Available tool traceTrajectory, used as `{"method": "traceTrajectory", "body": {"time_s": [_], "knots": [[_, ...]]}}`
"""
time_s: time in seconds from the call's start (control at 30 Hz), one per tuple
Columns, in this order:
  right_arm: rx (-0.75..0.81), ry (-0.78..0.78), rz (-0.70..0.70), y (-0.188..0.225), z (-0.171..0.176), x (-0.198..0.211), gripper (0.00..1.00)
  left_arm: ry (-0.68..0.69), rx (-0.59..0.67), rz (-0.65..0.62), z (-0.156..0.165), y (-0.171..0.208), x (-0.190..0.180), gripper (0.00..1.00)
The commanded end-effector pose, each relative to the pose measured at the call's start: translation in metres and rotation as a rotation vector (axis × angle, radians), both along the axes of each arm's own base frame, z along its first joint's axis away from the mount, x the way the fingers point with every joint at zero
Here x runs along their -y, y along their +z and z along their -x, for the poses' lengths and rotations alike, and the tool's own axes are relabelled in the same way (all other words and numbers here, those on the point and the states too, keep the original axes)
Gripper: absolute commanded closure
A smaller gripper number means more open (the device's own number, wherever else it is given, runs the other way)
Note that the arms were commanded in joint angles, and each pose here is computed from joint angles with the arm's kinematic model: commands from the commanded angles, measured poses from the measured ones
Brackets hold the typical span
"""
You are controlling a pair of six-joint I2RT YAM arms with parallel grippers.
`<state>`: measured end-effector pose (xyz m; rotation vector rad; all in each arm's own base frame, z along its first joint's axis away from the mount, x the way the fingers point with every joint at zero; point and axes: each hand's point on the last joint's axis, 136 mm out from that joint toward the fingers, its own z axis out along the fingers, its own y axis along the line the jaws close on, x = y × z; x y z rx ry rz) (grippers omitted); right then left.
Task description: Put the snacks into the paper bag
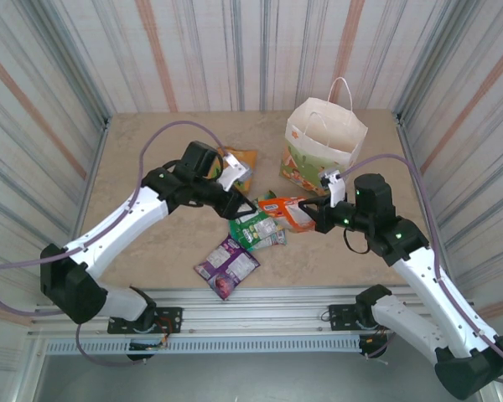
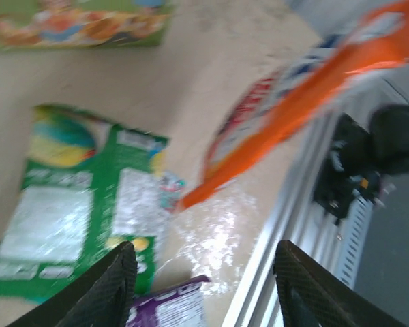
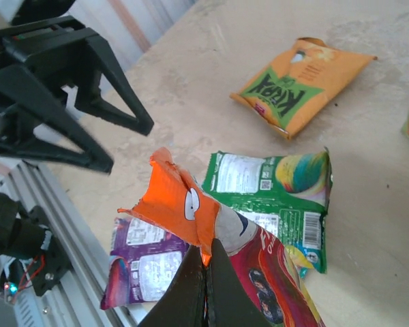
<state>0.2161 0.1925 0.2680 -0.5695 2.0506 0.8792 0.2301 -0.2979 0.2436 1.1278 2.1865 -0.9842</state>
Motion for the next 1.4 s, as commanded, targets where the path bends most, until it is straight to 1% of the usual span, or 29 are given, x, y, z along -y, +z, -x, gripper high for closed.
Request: {"method": "traceTrajectory", "body": {"time_s": [0.0,0.17,0.27,0.43,0.53,0.57,0.6,0.7,0.73,0.8,0.87,0.93,0.97,1.07,1.13,1.17,1.27,1.37], "knots": [[0.111,0.093,-0.063,0.034,0.002,-0.013,1.0,-0.205,0.097,0.099,0.025,0.029,0.022,0.4],[0.095,0.151,-0.074,0.034,0.006,-0.02,1.0,-0.204,0.144,0.083,0.014,0.034,0.028,0.4],[0.093,0.178,-0.089,0.036,0.006,-0.025,1.0,-0.226,0.173,0.068,0.014,0.033,0.034,0.4],[0.1,0.205,-0.105,0.042,0.006,-0.03,1.0,-0.259,0.221,-0.012,0.011,0.019,0.041,0.41],[0.096,0.228,-0.116,0.043,0.008,-0.032,1.0,-0.268,0.229,-0.02,0.006,0.017,0.044,0.43],[0.097,0.231,-0.117,0.044,0.008,-0.033,1.0,-0.275,0.231,-0.016,0.007,0.019,0.046,0.46],[0.099,0.233,-0.117,0.044,0.008,-0.033,1.0,-0.285,0.234,-0.008,0.008,0.021,0.048,0.51],[0.111,0.236,-0.11,0.045,0.008,-0.032,1.0,-0.312,0.25,0.003,0.01,0.026,0.05,0.73],[0.114,0.237,-0.107,0.044,0.009,-0.032,1.0,-0.322,0.263,0.007,0.011,0.028,0.05,0.84],[0.127,0.238,-0.099,0.045,0.008,-0.031,1.0,-0.339,0.273,0.004,0.014,0.029,0.048,0.97],[0.134,0.24,-0.096,0.045,0.008,-0.031,1.0,-0.35,0.275,-0.007,0.015,0.029,0.047,1.0],[0.133,0.24,-0.09,0.044,0.007,-0.031,1.0,-0.356,0.275,-0.022,0.015,0.027,0.046,1.0],[0.136,0.237,-0.083,0.044,0.007,-0.03,0.98,-0.364,0.276,-0.021,0.016,0.028,0.046,1.0],[0.149,0.208,-0.053,0.037,0.006,-0.022,0.68,-0.399,0.278,0.012,0.022,0.036,0.046,1.0],[0.161,0.222,-0.049,0.028,0.011,-0.016,0.49,-0.424,0.27,0.065,0.026,0.045,0.046,1.0],[0.168,0.25,-0.05,0.024,0.016,-0.015,0.43,-0.428,0.269,0.076,0.026,0.048,0.046,1.0],[0.199,0.303,-0.009,0.008,0.028,-0.011,0.38,-0.451,0.283,0.09,0.029,0.053,0.046,1.0],[0.212,0.33,0.036,-0.002,0.032,-0.008,0.35,-0.473,0.289,0.101,0.033,0.057,0.045,1.0]]}}
